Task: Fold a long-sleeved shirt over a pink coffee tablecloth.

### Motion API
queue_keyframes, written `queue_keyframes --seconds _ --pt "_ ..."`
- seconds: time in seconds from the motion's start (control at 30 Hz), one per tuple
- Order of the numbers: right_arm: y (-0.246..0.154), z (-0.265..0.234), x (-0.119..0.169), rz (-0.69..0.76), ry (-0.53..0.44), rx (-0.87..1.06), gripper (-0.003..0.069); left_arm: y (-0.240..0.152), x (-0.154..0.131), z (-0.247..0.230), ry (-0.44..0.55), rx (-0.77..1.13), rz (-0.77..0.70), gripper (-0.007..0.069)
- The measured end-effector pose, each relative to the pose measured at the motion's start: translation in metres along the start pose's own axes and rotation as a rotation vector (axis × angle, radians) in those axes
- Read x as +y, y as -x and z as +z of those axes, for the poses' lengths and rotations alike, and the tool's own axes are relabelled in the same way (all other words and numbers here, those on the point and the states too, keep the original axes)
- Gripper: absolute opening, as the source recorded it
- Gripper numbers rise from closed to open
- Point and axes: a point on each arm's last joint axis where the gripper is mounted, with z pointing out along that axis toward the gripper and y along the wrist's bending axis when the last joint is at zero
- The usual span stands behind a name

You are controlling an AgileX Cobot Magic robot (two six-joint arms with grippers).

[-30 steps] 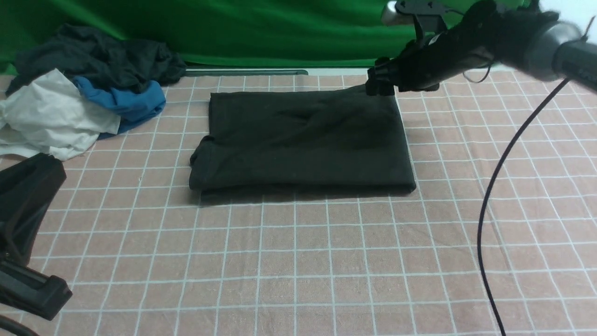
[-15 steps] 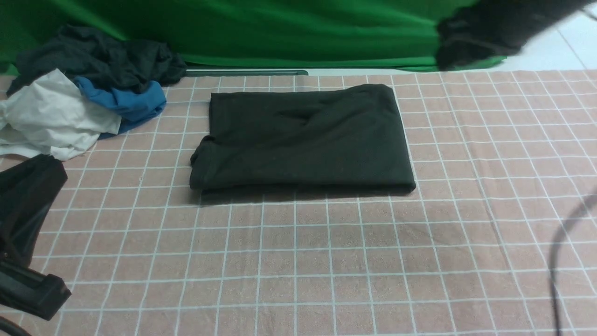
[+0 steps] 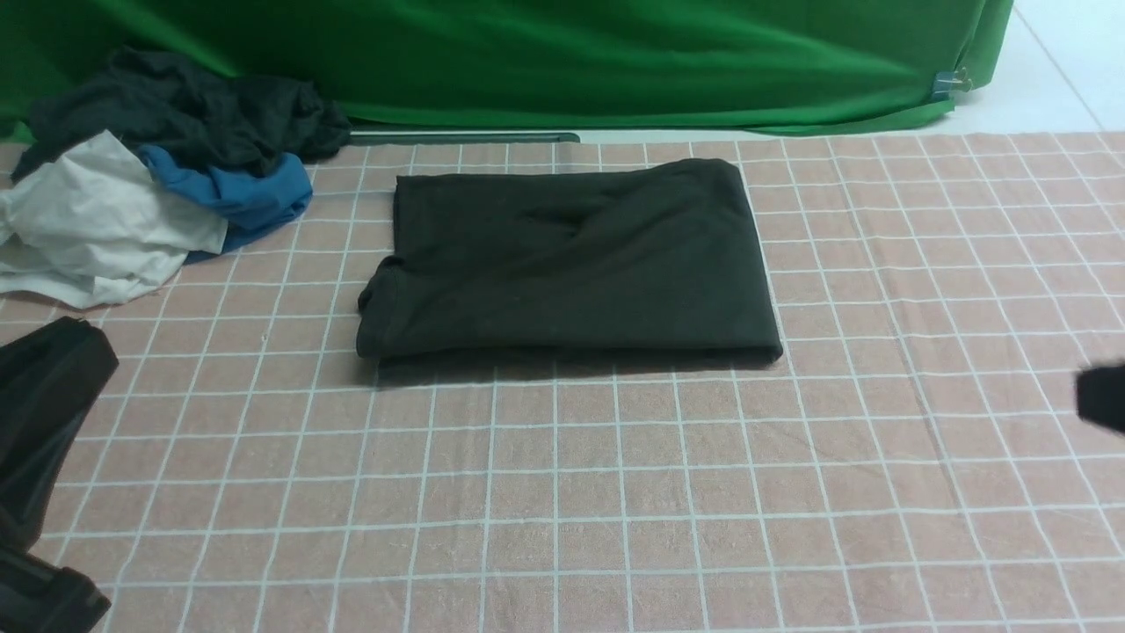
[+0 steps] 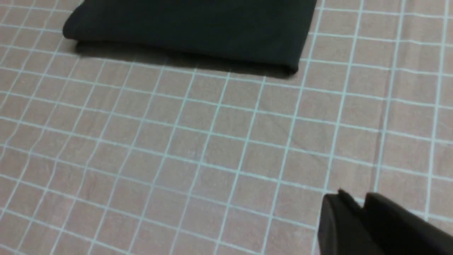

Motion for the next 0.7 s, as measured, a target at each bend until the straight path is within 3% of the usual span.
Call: queue_keyframes --seconds 0.23,0.63,0.7 --pt "-0.037 -0.014 -0.004 -0.002 0.007 -0.181 0.0092 0.000 0.000 0.000 -0.001 0.002 0.000 0.0018" --pt "-0.043 -0.022 -0.005 -0.018 0.004 -0.231 0.0118 0.000 0.000 0.000 -0.001 0.002 0.000 0.0018" --pt "-0.045 -0.022 -0.007 -0.038 -0.021 -0.248 0.0085 0.000 0.000 0.000 -0.001 0.002 0.000 0.0018"
